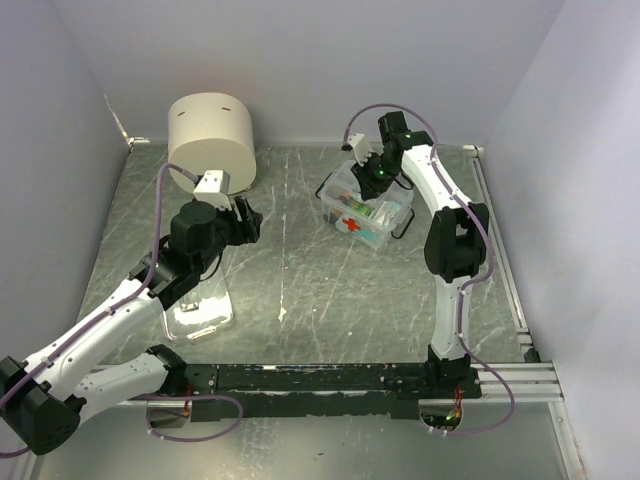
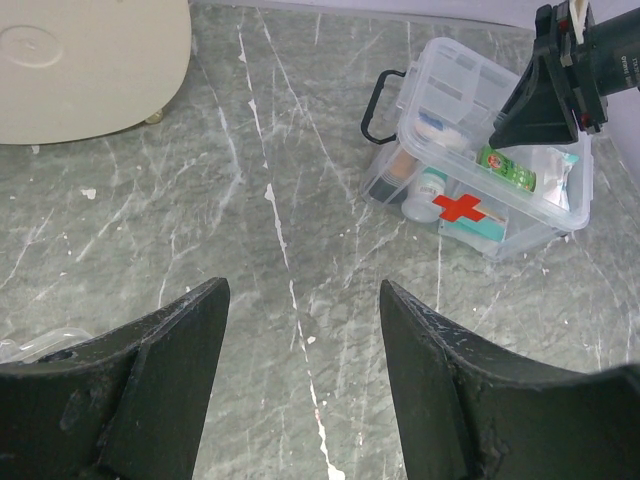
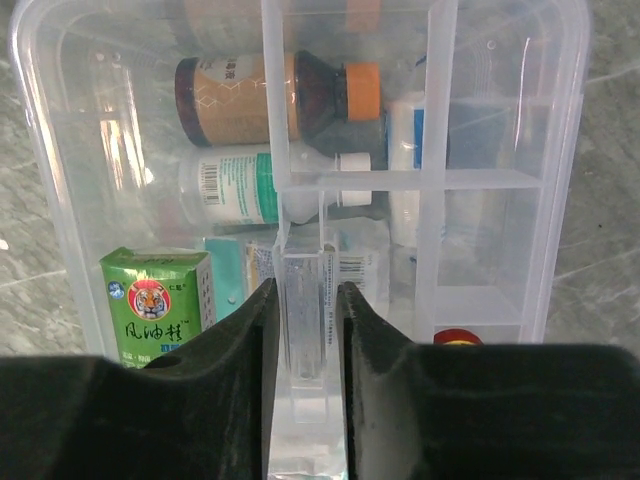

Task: Organize the medicine kit

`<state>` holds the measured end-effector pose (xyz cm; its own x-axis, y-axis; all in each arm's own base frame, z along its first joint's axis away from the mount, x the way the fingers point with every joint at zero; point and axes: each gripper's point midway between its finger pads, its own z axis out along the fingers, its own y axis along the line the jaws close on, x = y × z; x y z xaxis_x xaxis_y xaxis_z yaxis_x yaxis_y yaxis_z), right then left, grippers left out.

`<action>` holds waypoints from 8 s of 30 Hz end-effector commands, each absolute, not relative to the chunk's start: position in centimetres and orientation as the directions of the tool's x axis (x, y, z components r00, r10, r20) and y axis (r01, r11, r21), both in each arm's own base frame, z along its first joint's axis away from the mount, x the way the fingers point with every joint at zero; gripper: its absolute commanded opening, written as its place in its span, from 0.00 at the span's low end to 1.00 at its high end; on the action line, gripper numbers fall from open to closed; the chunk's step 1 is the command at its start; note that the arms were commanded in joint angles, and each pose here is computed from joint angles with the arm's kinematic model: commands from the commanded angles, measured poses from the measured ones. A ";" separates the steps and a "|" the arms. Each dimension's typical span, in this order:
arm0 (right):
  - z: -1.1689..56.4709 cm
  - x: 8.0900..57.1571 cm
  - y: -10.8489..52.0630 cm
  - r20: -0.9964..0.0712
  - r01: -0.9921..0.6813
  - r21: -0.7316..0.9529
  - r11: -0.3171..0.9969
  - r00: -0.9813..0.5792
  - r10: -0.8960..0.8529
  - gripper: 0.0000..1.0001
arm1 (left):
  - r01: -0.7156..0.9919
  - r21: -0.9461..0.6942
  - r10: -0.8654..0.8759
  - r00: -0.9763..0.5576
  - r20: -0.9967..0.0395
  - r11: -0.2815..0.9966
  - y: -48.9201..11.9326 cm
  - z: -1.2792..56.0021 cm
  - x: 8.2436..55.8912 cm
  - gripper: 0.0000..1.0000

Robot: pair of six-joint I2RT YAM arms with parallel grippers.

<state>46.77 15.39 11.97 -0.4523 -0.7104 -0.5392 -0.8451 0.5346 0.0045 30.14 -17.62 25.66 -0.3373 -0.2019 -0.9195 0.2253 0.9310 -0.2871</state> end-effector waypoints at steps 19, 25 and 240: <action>22.7 47.3 12.9 -0.733 -0.532 -0.133 0.836 -0.515 -0.445 0.65 | 0.166 -0.305 -0.249 -0.291 -0.924 0.938 -15.9 27.4 29.8 0.73; 24.8 46.0 10.4 -0.834 -0.164 0.019 0.986 -0.547 -0.075 0.65 | -0.088 -0.273 -0.285 -0.386 -0.877 0.958 -12.6 23.4 29.3 0.74; 35.4 16.0 31.9 -0.864 -0.792 -0.478 -0.379 0.502 0.041 0.50 | 0.934 -0.262 0.106 -0.242 -0.964 -0.245 -23.1 37.1 6.5 0.07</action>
<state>17.19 31.57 34.67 0.5149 0.0012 -0.8573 -0.8068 -0.3373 -0.4851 7.53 -23.30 35.36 -0.3236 0.1354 -0.9365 0.9227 -0.1739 -0.3440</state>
